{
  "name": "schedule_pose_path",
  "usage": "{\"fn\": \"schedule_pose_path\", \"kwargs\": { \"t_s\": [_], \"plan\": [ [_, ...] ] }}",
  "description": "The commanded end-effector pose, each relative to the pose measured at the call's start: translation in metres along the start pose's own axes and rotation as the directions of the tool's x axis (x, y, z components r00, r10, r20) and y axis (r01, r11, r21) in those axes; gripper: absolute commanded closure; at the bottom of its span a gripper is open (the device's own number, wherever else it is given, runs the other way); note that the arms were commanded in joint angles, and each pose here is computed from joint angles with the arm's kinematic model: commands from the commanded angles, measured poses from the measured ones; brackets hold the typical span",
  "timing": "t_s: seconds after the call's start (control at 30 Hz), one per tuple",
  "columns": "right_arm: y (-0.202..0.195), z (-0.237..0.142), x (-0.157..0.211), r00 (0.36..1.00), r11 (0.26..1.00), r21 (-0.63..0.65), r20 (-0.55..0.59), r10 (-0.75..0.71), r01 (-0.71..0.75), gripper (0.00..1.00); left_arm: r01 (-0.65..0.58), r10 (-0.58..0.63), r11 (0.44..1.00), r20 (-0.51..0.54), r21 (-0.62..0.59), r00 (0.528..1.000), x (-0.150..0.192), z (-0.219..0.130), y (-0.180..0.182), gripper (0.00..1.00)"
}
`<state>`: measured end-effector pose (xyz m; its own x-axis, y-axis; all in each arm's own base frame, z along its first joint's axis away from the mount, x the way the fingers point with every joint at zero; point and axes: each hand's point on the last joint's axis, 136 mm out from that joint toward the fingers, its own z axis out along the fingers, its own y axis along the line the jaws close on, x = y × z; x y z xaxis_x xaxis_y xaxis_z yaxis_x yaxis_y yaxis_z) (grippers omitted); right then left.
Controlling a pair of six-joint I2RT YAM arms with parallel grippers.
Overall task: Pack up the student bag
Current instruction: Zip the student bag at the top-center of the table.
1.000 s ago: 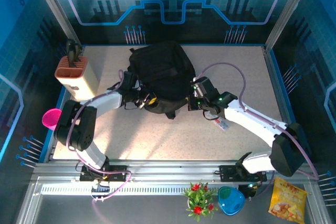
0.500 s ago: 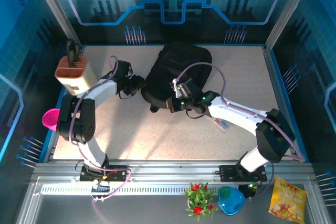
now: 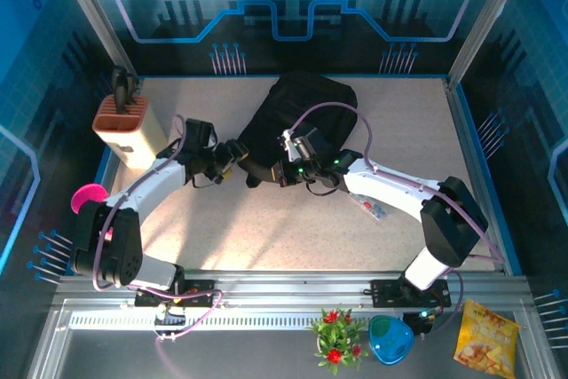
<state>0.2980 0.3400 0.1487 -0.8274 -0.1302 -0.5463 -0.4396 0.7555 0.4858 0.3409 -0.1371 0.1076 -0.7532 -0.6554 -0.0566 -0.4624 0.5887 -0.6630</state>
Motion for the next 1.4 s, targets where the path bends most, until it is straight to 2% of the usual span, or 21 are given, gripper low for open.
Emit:
{"fn": "schedule_pose_path", "kwargs": {
  "t_s": [0.0, 0.3, 0.4, 0.63, 0.93, 1.13, 1.37],
  "plan": [
    [0.023, -0.003, -0.010, 0.999, 0.997, -0.067, 0.026, -0.030, 0.032, 1.00, 0.061, -0.056, 0.995, -0.059, 0.084, 0.997, 0.018, 0.006, -0.018, 0.28],
    [0.020, -0.006, -0.004, 0.999, 0.997, -0.065, 0.014, -0.033, 0.034, 1.00, 0.035, -0.025, 0.991, -0.080, 0.128, 0.996, 0.023, 0.031, -0.046, 0.30],
    [0.017, -0.008, -0.001, 0.999, 0.998, -0.053, 0.017, -0.030, 0.031, 1.00, 0.039, -0.029, 0.992, -0.085, 0.121, 0.996, 0.022, 0.038, -0.045, 0.38],
    [-0.018, -0.021, 0.011, 0.999, 0.998, 0.054, 0.039, 0.013, -0.015, 1.00, -0.011, 0.013, 0.999, -0.041, 0.046, 0.999, 0.017, 0.045, -0.024, 0.70],
    [-0.094, -0.044, 0.032, 0.980, 0.951, 0.234, 0.066, 0.190, -0.200, 1.00, -0.045, 0.044, 0.999, -0.039, -0.030, 0.998, 0.020, 0.052, 0.001, 0.87],
    [-0.134, -0.061, 0.032, 0.950, 0.898, 0.308, 0.108, 0.293, -0.313, 1.00, -0.054, 0.052, 0.997, -0.053, -0.054, 0.997, 0.021, 0.055, 0.008, 0.91],
    [-0.170, -0.072, 0.015, 0.943, 0.857, 0.394, 0.113, 0.313, -0.332, 1.00, -0.075, 0.070, 0.995, -0.074, -0.068, 0.995, 0.026, 0.053, 0.012, 0.92]
  ]
}}
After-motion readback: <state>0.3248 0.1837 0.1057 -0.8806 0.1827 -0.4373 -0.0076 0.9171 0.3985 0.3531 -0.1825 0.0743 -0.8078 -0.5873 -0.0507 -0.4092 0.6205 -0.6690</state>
